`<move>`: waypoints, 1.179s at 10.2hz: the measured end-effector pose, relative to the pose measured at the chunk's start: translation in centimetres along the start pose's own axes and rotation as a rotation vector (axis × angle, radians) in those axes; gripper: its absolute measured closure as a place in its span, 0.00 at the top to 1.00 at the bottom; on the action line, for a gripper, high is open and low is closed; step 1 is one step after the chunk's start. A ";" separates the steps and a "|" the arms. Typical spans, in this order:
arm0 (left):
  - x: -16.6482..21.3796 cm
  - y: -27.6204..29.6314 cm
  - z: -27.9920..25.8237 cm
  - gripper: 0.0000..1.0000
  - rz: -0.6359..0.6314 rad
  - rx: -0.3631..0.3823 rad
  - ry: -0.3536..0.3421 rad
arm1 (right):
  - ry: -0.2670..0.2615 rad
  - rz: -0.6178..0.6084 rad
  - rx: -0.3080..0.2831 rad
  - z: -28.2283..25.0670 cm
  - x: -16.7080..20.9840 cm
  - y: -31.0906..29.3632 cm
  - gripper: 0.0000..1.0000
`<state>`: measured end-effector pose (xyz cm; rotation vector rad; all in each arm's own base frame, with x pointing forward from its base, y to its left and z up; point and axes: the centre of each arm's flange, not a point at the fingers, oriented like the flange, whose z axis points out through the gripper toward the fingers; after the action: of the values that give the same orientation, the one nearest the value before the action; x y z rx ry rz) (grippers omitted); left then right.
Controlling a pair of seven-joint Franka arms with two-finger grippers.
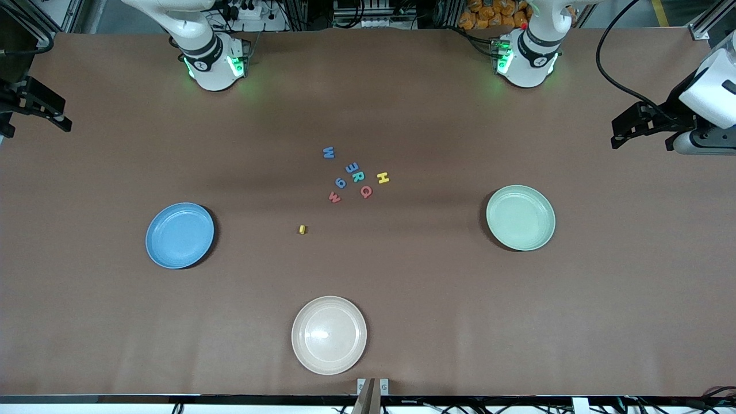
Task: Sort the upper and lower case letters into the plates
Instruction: 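Reach both grippers from rest toward the scattered foam letters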
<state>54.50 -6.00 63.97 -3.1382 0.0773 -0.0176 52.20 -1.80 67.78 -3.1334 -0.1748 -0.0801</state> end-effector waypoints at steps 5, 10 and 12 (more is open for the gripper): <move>0.0 0.0 0.0 1.00 0.000 -0.002 0.000 | 0.000 0.000 0.000 0.0 0.0 0.0 1.00; -0.1 2.9 0.9 1.00 0.043 -0.007 -0.020 | -0.012 -0.003 0.002 0.6 0.4 -0.1 1.00; -0.2 7.7 2.7 1.00 0.070 -0.020 -0.053 | -0.030 -0.001 0.007 1.5 0.8 0.0 1.00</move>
<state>53.99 -13.73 61.20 -3.1514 0.1883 0.0672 53.06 -1.69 66.37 -3.1288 -0.1756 -0.0329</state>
